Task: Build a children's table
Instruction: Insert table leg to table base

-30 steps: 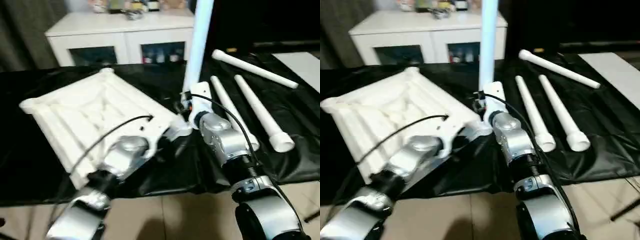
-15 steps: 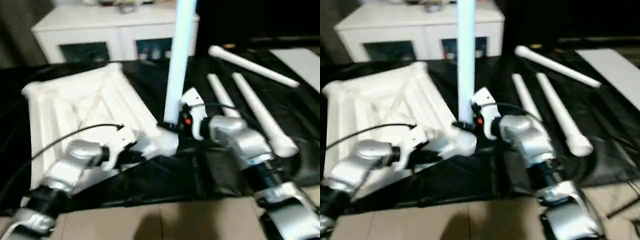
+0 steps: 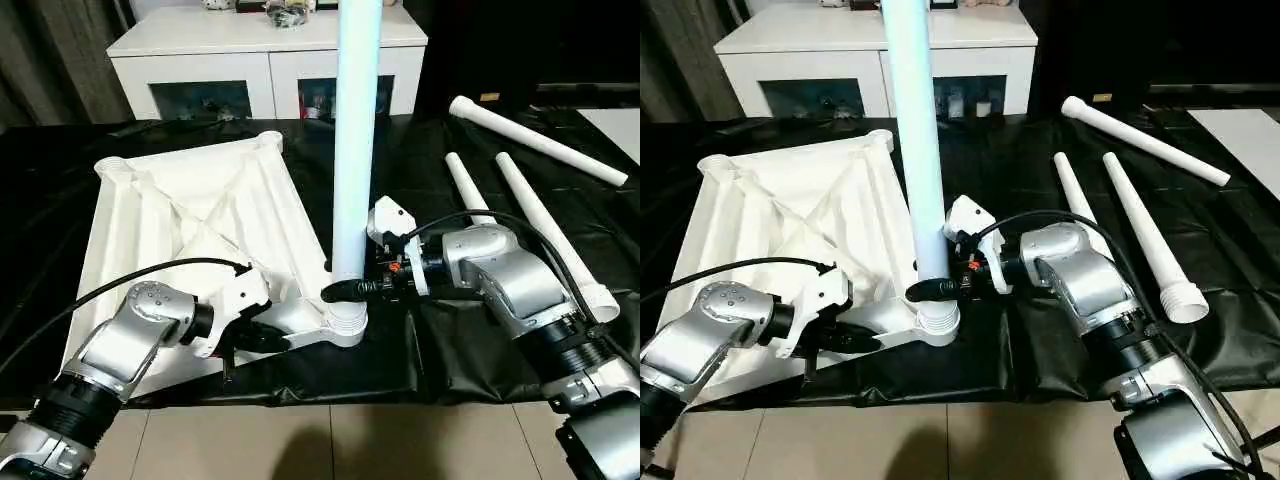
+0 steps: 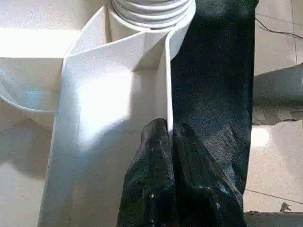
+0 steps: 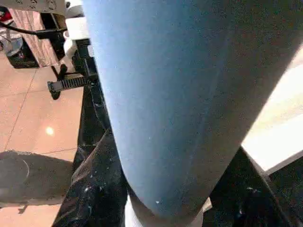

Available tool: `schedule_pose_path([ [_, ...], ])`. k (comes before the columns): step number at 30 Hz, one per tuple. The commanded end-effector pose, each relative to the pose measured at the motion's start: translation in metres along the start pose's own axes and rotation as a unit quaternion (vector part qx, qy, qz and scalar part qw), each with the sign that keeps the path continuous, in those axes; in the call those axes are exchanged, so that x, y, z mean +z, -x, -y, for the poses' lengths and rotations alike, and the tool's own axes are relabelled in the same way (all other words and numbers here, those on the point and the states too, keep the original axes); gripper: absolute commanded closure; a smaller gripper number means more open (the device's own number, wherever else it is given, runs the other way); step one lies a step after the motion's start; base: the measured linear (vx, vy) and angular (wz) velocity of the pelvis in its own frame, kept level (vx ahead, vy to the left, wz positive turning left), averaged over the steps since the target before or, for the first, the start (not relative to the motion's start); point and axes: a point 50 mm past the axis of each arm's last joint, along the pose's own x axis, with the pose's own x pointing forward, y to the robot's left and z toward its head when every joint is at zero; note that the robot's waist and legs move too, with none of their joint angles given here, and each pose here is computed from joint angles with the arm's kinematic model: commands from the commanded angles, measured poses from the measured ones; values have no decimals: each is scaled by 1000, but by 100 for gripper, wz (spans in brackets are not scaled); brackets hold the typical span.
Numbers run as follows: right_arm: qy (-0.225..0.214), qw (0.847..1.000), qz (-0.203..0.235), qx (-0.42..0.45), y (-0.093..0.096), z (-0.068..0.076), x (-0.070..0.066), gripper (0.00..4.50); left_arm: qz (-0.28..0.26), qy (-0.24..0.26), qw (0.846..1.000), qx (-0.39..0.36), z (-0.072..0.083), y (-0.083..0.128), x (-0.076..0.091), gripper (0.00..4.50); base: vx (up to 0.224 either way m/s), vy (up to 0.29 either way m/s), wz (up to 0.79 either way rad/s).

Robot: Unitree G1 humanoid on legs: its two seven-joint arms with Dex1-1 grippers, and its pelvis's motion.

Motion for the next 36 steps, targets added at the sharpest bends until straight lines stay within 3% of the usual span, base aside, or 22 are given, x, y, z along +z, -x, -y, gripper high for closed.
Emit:
schedule_pose_path([
  [1, -94, 984, -143, -39, 9, 1, -66, 269, 22, -50, 998, -22, -2, 7, 22, 450, 0, 0, 0],
  [7, -115, 980, -119, -111, 0, 6, -73, 269, 18, -55, 998, 18, -10, 2, 22, 450, 0, 0, 0],
  [8, -145, 967, -102, -182, -4, 14, -75, 269, 18, -42, 997, 61, -17, -4, 21, 450, 0, 0, 0],
  [9, -149, 965, -100, -190, -5, 15, -76, 269, 18, -41, 997, 65, -18, -5, 21, 450, 0, 0, 0],
  [10, -180, 944, -85, -263, -9, 23, -79, 269, 18, -24, 994, 107, -25, -14, 21, 450, 0, 0, 0],
  [11, -180, 944, -85, -263, -9, 23, -79, 269, 18, -24, 994, 107, -25, -14, 21, 450, 0, 0, 0],
  [12, -207, 920, -72, -325, -12, 27, -82, 269, 20, 1, 989, 146, -31, -24, 23, 450, 0, 0, 0],
  [13, -212, 914, -70, -340, -13, 28, -83, 269, 20, 7, 988, 156, -32, -27, 24, 450, 0, 0, 0],
  [14, -226, 896, -69, -377, -16, 29, -85, 269, 19, 26, 982, 188, -36, -35, 26, 450, 0, 0, 0],
  [15, -228, 893, -69, -382, -17, 29, -86, 269, 18, 29, 981, 193, -37, -36, 27, 450, 0, 0, 0],
  [16, -239, 878, -70, -408, -19, 30, -88, 269, 19, 49, 975, 217, -40, -43, 30, 450, 0, 0, 0],
  [17, -249, 854, -75, -449, -26, 31, -90, 269, 18, 77, 966, 247, -43, -56, 36, 450, 0, 0, 0],
  [20, -256, 833, -79, -485, -39, 31, -89, 269, 19, 92, 956, 276, -45, -75, 49, 450, 0, 0, 0],
  [24, -265, 819, -83, -502, -46, 31, -88, 269, 23, 89, 958, 272, -43, -86, 60, 450, 0, 0, 0],
  [28, -263, 806, -82, -524, -44, 36, -85, 269, 21, 86, 959, 269, -44, -86, 60, 450, 0, 0, 0],
  [33, -271, 818, 9, -507, -51, 43, -62, 269, 15, 90, 959, 270, -48, -79, 52, 450, 0, 0, 0],
  [36, -267, 821, 26, -505, -50, 45, -56, 199, 16, 90, 959, 270, -49, -77, 51, 450, 0, 0, 0],
])
